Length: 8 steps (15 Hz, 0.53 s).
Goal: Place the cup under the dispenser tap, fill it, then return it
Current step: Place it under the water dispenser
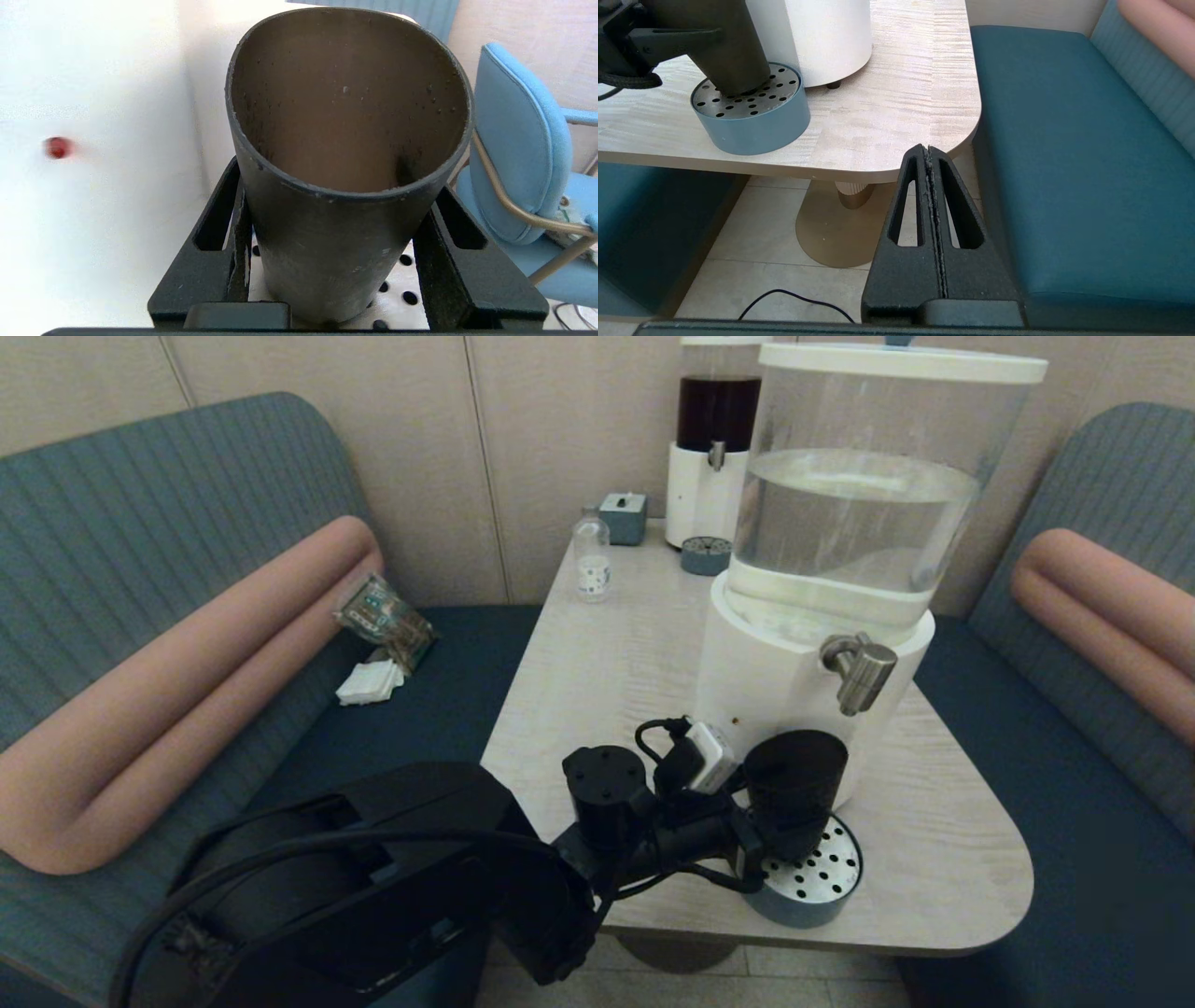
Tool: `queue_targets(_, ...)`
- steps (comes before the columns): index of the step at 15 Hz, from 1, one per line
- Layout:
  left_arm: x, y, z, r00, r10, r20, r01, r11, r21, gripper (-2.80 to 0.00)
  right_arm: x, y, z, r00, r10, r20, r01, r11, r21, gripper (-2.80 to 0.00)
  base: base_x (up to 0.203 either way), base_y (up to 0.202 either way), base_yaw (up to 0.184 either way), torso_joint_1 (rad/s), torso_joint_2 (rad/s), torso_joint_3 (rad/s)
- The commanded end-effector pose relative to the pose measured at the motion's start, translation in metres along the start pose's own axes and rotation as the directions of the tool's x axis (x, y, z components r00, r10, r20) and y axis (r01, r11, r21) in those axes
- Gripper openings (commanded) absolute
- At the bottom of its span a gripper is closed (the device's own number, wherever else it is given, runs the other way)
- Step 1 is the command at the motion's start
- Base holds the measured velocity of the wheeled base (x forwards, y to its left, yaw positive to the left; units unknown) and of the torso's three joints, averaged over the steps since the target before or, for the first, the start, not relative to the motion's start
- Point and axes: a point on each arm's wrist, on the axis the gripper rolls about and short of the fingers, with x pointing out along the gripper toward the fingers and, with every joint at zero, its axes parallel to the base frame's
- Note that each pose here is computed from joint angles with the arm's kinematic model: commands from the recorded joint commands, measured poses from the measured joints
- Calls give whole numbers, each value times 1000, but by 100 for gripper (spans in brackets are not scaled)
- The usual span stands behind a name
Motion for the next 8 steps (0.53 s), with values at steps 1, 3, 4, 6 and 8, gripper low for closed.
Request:
queue_targets(1, 1, -3, -4, 1000, -10, -5, 10, 1000, -5, -280, 1, 0, -4, 1000, 0, -13, 0, 1000, 0, -280, 0, 0, 0, 0, 0, 0)
queue_targets(3, 4, -9, -7, 1000, -24, -10, 24, 1000, -10, -280, 1, 0, -4, 1000, 0, -13, 0, 1000, 0, -280, 0, 0, 0, 0, 0, 0)
queue_targets(4, 5, -10, -8, 1000, -28, -12, 28, 1000, -12, -280, 1, 0, -4, 1000, 0, -13, 0, 1000, 0, -280, 0, 0, 0, 0, 0, 0)
queue_targets(6, 6, -10, -11, 1000, -28, -12, 28, 1000, -13, -280, 1, 0, -4, 1000, 0, -14, 0, 1000, 0, -280, 0, 0, 0, 0, 0, 0)
queue_targets(8, 6, -10, -11, 1000, -28, -14, 28, 1000, -13, -280, 1, 0, -4, 1000, 0, -13, 0, 1000, 0, -280, 0, 0, 0, 0, 0, 0)
